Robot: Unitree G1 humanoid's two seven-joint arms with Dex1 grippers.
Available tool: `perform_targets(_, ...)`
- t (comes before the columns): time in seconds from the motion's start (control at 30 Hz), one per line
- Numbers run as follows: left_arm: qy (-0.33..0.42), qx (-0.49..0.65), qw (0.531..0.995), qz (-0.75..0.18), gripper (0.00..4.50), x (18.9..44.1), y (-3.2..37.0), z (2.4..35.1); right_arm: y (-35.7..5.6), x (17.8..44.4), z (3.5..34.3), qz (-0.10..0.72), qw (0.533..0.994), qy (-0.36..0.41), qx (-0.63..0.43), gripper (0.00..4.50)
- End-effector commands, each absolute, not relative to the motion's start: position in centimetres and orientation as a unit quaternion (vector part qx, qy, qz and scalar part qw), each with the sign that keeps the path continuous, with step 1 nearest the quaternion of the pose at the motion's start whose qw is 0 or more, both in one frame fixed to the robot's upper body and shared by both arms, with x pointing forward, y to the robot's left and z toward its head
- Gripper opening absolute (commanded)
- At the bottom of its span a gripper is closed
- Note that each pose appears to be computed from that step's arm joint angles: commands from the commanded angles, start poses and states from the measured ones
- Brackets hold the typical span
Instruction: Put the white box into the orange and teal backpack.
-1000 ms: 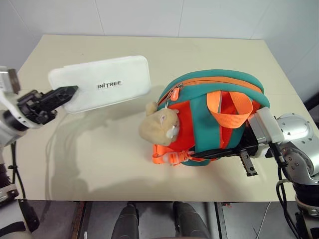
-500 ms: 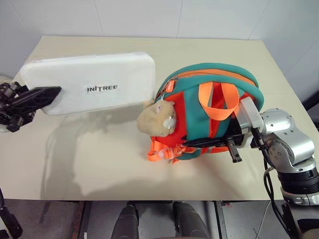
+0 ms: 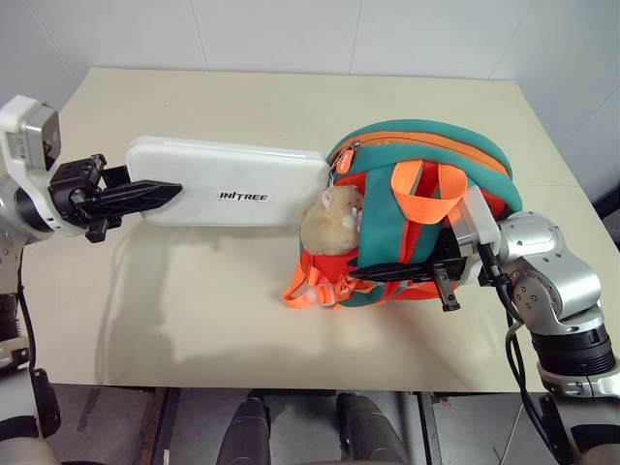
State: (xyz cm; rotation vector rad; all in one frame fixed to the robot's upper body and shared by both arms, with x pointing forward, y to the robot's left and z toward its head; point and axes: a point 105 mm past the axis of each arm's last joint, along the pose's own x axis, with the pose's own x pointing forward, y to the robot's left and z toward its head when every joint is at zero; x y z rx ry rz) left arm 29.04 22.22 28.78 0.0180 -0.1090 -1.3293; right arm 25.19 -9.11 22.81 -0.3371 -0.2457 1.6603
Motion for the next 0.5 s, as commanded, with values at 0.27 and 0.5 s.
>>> perform_targets(0.27, -0.088, 0.081, 0.754, -0.646, 1.32, 29.0, 21.2, 32.6, -9.7, 22.6, 22.8, 0.75, 0.622, -0.142, -0.173, 0.0)
perform_targets(0.5, -0.096, 0.109, 0.758, -0.636, 1.32, 29.3, 21.5, 33.7, -10.1, 22.5, 22.4, 0.759, 0.608, -0.144, -0.182, 0.0)
